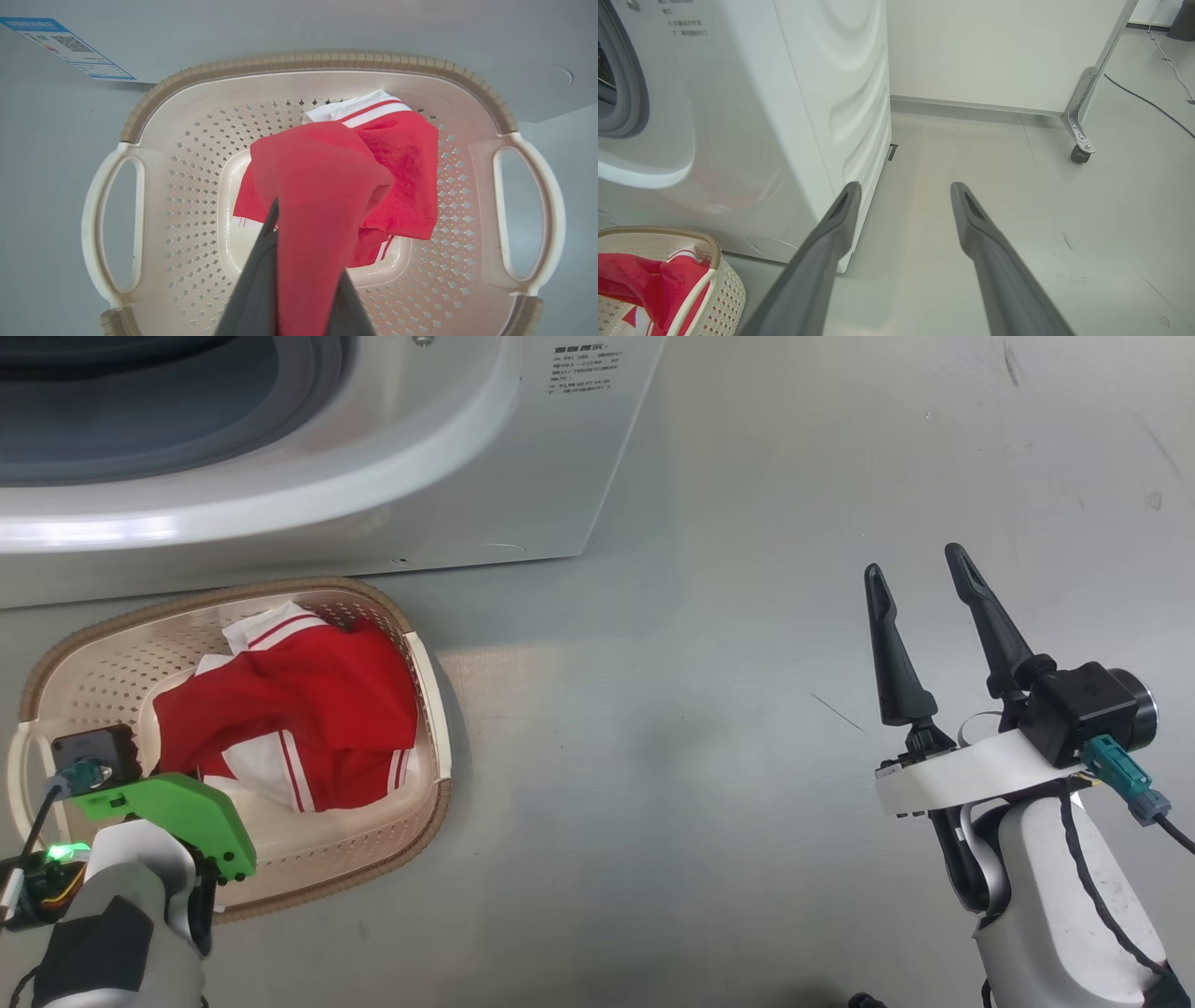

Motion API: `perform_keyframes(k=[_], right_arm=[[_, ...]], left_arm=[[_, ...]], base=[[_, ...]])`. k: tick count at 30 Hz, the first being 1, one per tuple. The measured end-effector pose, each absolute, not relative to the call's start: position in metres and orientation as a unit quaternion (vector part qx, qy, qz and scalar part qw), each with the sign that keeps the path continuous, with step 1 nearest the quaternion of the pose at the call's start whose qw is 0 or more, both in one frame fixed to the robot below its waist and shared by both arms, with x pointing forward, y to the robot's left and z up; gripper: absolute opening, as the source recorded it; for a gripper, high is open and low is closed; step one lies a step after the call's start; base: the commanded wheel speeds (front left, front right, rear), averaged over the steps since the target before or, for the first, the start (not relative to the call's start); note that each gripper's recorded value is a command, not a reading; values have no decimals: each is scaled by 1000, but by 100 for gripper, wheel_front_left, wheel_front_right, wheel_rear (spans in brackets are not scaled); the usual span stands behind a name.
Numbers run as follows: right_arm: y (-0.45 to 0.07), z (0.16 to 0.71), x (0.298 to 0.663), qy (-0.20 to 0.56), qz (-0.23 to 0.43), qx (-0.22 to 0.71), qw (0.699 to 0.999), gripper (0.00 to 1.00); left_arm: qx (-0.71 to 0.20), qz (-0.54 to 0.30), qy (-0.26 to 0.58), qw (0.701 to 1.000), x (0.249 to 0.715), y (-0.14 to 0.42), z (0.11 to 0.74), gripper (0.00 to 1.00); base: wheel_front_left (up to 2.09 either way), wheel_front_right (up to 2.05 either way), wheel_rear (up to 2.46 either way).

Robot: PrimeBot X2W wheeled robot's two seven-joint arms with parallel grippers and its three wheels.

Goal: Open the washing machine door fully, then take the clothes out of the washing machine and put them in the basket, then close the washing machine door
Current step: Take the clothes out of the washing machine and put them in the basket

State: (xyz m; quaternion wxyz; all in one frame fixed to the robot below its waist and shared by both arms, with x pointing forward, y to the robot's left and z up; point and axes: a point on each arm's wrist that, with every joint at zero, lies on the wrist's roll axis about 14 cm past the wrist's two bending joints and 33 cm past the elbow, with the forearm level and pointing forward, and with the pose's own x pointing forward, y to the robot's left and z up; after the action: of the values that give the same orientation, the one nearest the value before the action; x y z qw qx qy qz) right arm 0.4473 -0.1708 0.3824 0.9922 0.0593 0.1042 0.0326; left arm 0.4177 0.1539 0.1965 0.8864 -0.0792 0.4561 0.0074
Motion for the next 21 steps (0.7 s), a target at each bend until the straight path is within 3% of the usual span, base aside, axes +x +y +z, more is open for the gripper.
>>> perform_keyframes(k=[1, 2, 21], right_arm=[[-171, 382, 447, 104, 33, 59, 992, 100], [-171, 382, 447, 104, 33, 60, 992, 100], [-173, 417, 444, 67, 27, 60, 996, 100]], left_arm=[[-79, 8, 456, 886, 417, 154, 196, 22], [-78, 8, 458, 885, 416, 155, 196, 98], [-50, -24, 362, 930, 432, 150, 251, 100]], base=[[0, 0, 0], [0, 0, 0], [0, 0, 0]])
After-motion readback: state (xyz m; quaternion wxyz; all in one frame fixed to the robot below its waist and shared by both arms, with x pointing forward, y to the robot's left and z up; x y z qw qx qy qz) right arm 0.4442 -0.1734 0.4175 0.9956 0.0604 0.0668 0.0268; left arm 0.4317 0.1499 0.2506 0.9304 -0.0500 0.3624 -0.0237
